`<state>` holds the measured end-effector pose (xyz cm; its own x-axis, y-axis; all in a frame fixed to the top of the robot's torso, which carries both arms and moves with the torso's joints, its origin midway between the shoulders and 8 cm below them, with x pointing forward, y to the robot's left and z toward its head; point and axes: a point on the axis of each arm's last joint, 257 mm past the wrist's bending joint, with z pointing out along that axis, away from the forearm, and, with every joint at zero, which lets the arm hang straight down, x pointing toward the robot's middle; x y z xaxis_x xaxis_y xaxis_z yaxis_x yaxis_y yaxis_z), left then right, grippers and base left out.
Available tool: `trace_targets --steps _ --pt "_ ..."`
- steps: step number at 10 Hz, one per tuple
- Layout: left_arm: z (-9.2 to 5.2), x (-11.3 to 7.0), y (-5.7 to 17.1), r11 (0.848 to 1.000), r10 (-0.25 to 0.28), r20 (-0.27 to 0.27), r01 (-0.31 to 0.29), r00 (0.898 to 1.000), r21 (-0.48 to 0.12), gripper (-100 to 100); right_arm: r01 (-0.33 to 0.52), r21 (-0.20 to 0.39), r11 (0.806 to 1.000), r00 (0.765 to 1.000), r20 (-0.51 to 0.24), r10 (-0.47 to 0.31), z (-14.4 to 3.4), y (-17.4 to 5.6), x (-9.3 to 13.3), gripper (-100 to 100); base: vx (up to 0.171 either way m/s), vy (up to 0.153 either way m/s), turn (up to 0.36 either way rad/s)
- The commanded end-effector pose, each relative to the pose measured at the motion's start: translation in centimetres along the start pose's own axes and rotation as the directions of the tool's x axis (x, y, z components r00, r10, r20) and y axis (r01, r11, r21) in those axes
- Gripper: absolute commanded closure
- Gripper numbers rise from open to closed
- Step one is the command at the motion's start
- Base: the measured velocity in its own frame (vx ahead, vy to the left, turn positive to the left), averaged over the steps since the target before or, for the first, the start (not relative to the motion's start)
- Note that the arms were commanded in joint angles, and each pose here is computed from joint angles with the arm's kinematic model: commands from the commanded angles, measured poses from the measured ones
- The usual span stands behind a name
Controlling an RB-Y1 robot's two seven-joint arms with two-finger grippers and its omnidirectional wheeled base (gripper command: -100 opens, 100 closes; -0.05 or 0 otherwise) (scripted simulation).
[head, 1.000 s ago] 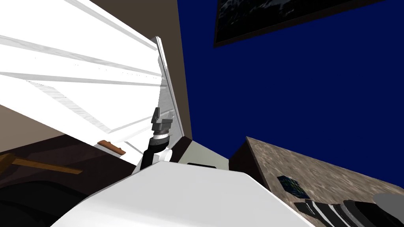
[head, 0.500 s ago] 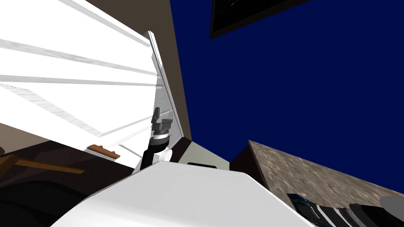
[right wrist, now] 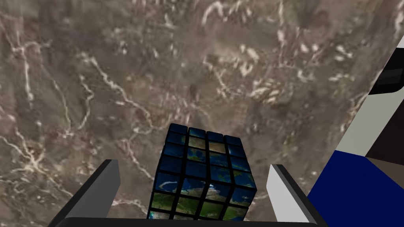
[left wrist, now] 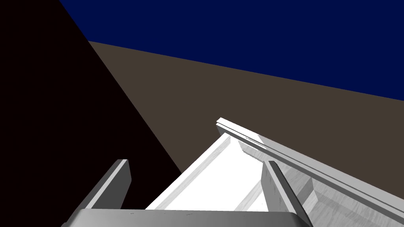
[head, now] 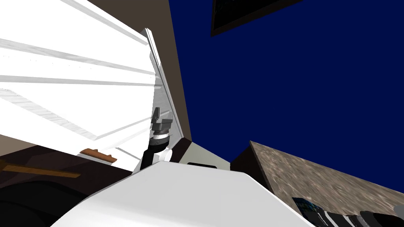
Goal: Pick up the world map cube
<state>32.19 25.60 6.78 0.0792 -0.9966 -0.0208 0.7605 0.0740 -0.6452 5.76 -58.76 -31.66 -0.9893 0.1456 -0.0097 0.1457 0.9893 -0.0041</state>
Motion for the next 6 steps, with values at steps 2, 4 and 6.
trace_targets --steps 2,4,6 --pt "0.0 0.0 0.0 1.0 0.0 0.0 0.0 1.0 0.0 0 0.001 -0.001 1.0 1.0 0.0 -0.001 0.3 -0.6 0.5 -100 0.023 0.013 -0.008" --pt "0.0 0.0 0.0 1.0 0.0 0.0 0.0 1.0 0.0 0 0.003 -0.002 1.0 1.0 0.002 -0.003 0.5 -1.2 0.9 -100 0.029 0.024 -0.03" --pt "0.0 0.0 0.0 1.0 0.0 0.0 0.0 1.0 0.0 0 0.005 -0.001 1.0 1.0 0.003 -0.005 0.7 -1.8 1.3 -100 0.034 0.028 -0.018"
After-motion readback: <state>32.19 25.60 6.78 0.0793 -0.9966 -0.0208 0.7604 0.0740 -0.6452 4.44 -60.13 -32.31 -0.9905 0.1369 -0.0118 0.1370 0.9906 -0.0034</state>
